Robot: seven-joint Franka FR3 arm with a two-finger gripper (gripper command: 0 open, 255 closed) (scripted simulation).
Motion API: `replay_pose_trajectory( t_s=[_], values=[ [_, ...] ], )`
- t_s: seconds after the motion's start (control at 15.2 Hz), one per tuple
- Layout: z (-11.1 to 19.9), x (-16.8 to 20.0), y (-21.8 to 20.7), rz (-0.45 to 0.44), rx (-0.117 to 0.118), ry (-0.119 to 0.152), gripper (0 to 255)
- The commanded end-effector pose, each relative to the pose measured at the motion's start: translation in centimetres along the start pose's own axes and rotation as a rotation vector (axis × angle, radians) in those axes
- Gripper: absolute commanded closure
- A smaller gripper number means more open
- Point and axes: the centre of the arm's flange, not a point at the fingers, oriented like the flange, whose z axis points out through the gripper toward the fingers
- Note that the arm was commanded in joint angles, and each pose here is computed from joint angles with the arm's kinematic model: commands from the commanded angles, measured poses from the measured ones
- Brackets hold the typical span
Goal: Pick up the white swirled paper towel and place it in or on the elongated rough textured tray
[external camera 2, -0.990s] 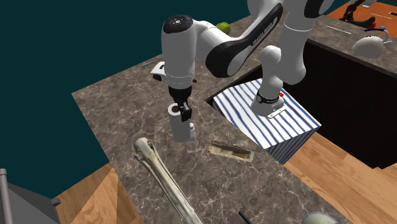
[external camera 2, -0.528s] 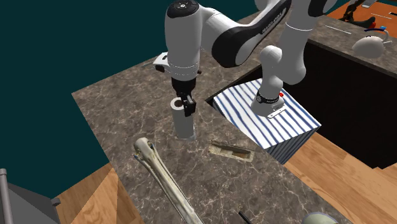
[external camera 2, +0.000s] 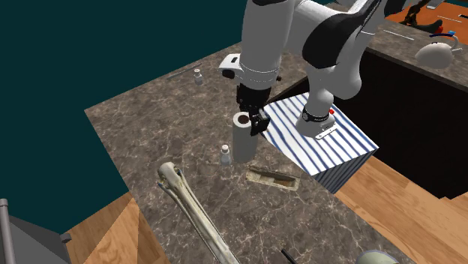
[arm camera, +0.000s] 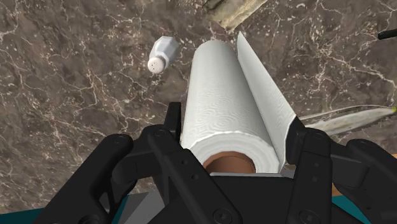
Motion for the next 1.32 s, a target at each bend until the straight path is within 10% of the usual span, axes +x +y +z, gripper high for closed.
replay_pose_trajectory(
  t_s=[0.0,0.59,1.25],
  values=[
    [-1.1,-2.1,-1.2,0.001,0.0,0.0,255],
    [-5.3,-11.2,-7.4,0.001,0.0,0.0,255],
    [0.0,-11.5,-7.7,0.001,0.0,0.0,255]
  ],
)
